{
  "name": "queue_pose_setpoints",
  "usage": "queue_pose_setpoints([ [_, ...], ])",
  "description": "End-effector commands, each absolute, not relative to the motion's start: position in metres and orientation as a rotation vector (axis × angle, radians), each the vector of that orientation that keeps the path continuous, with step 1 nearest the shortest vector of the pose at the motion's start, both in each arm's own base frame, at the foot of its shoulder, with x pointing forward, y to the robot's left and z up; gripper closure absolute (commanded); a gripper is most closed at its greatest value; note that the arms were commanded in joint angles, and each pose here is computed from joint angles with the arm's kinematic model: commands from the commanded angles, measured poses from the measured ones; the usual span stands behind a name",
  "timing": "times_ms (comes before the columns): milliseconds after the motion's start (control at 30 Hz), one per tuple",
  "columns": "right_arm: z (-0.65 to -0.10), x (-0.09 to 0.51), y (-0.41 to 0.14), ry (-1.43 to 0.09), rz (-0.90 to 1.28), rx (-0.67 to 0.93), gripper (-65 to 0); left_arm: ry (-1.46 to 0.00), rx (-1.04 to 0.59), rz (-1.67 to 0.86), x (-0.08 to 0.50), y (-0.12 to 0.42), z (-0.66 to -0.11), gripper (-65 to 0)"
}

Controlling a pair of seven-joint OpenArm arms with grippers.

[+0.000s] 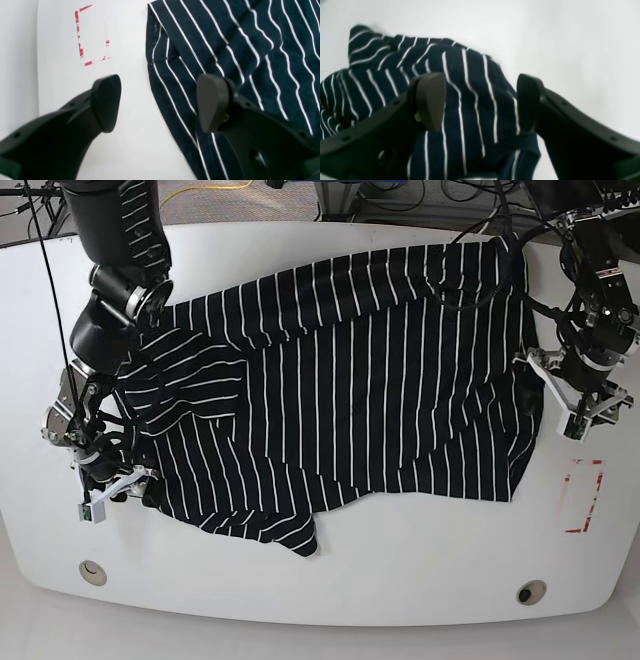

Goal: Fold the T-shirt properly
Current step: 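Move both grippers down along the shirt's sides toward the hem, then grasp the shirt's side edges with both grippers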

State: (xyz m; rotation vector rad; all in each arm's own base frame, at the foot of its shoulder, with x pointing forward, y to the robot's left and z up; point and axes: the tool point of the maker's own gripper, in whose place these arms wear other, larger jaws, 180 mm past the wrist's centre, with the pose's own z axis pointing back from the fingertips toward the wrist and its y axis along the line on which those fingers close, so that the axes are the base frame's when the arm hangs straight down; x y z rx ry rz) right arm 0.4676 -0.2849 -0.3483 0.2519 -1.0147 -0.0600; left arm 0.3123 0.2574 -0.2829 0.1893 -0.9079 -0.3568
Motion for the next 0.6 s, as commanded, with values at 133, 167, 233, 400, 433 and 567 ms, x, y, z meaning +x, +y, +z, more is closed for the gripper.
queue_pose_setpoints([
  [133,-0.346,0.476,-0.300,-1.068,-0.070,0.265,-42.3,-0.957,0.199,-0.363,0.318,0.258,-0.269,-43.3],
  [167,-0.349,0.475,-0.301,-1.065,-0.072,0.265,-42.3,-0.957,0.199,-0.363,0.318,0.258,-0.269,-43.3],
  [233,-0.361,0.468,-0.300,-1.048,-0.080,0.270,-42.3,-0.958,0.200,-0.362,0.318,0.258,-0.269,-43.3],
  [400,-0.379,0.454,-0.300,-1.033,-0.090,0.269,-42.3,-0.958,0.200,-0.362,0.318,0.258,-0.269,-43.3],
  [433,-0.382,0.452,-0.298,-1.028,-0.091,0.272,-42.3,-0.958,0.200,-0.362,0.318,0.258,-0.269,-43.3],
  [567,-0.396,0.441,-0.296,-1.001,-0.095,0.275,-42.3,-0.958,0.200,-0.362,0.318,0.258,-0.269,-43.3],
])
